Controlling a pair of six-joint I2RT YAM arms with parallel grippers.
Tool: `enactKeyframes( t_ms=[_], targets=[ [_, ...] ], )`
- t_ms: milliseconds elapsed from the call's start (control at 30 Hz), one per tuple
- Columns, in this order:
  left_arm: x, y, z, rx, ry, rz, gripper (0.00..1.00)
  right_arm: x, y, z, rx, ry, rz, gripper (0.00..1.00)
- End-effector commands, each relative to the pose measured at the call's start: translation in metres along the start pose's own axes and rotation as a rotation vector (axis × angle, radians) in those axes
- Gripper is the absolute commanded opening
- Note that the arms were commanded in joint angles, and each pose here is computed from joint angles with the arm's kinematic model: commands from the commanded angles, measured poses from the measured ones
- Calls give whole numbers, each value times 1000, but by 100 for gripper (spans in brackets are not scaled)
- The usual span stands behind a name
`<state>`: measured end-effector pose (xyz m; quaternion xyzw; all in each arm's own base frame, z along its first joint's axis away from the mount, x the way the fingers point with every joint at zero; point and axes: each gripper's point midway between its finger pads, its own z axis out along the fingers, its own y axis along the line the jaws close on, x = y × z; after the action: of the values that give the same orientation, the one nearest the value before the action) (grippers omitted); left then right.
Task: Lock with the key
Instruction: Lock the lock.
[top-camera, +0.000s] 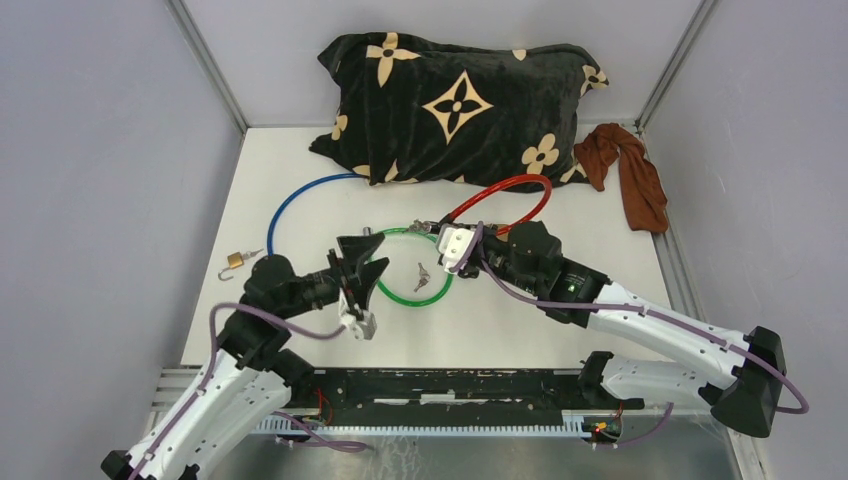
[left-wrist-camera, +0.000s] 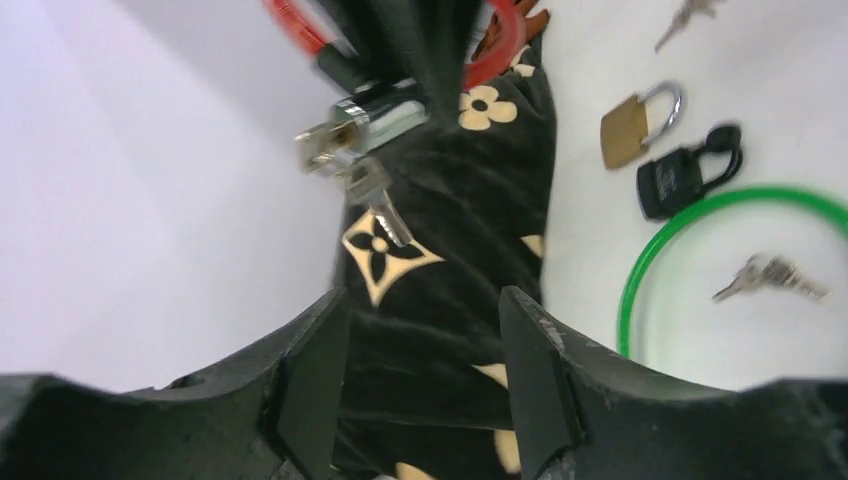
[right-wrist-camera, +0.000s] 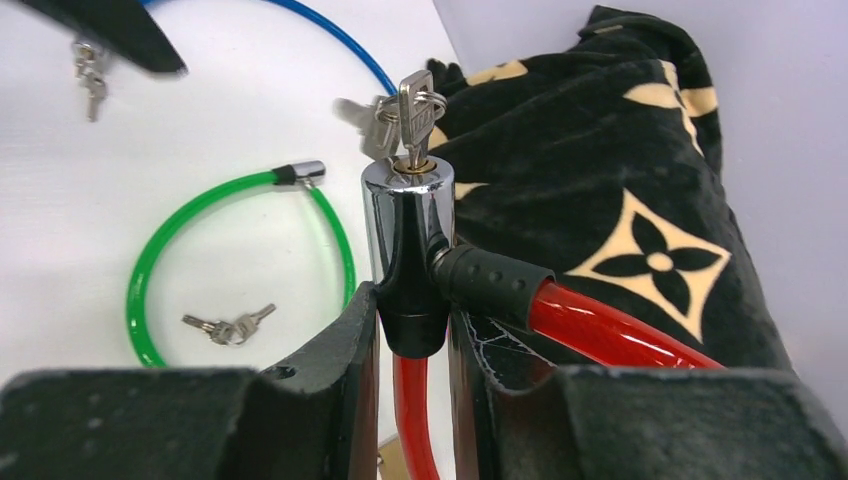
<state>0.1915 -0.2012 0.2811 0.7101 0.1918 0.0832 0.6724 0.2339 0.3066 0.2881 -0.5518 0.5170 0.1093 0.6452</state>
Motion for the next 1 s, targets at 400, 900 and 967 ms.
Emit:
enactKeyframes(
  t_ms=[400,900,967],
  targets=[
    [-37,78,44,-74,-111,-1973,53,-17,-36,3,157,-32,-80,0],
    [21,89,53,-412,88,-2446,55,-9,-49,2,255,7,-109,0],
    [26,88,55,-438,105,-2484,55,-8,-52,3,274,18,-120,0]
  ],
)
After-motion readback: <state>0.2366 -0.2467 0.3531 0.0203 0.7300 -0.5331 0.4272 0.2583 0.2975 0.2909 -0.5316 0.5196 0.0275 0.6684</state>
